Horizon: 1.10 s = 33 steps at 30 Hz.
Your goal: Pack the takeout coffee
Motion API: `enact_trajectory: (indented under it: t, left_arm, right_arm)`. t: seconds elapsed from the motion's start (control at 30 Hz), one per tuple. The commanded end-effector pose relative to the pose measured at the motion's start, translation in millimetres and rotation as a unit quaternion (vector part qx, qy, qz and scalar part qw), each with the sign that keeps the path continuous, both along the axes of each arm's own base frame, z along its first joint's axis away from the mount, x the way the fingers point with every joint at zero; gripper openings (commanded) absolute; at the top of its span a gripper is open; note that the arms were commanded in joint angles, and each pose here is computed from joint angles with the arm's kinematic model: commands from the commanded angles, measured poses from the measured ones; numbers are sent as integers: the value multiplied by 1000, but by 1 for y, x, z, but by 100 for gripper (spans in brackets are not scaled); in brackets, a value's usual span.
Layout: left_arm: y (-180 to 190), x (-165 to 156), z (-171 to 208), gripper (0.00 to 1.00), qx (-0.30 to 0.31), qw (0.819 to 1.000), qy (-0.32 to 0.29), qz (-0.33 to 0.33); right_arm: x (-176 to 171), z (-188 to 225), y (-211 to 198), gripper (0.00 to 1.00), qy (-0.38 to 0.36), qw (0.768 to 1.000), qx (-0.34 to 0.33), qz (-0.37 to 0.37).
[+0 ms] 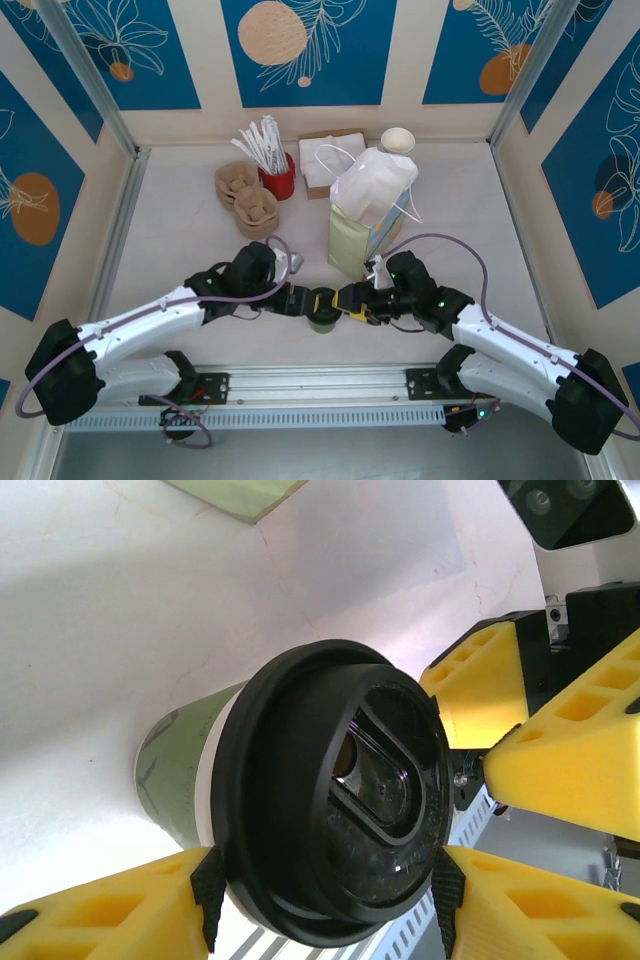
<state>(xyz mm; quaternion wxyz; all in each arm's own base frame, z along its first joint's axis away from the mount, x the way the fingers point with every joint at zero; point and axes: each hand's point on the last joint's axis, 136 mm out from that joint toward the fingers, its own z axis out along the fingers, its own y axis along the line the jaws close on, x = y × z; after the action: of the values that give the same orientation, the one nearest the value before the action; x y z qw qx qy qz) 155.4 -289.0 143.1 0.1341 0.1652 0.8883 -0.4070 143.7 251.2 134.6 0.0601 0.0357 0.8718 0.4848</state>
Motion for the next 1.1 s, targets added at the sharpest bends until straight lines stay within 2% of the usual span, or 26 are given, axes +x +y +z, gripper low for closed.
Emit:
enact_trajectory:
  t: [0.0,0.37,0.67,1.07]
  left_arm:
    - [-2,0,6,58,5,1000,-14,-8]
    - [4,6,7,59,24,999,-24,12]
    - [0,16,16,61,4,999,-30,41]
    - [11,12,-4,60,34,998,-12,54]
  right_arm:
    - [3,14,5,59,-13,1000,7,1]
    - [3,14,3,59,-16,1000,-2,1]
    - [2,16,4,59,-21,1000,-9,5]
    - [1,10,1,59,-21,999,-26,3]
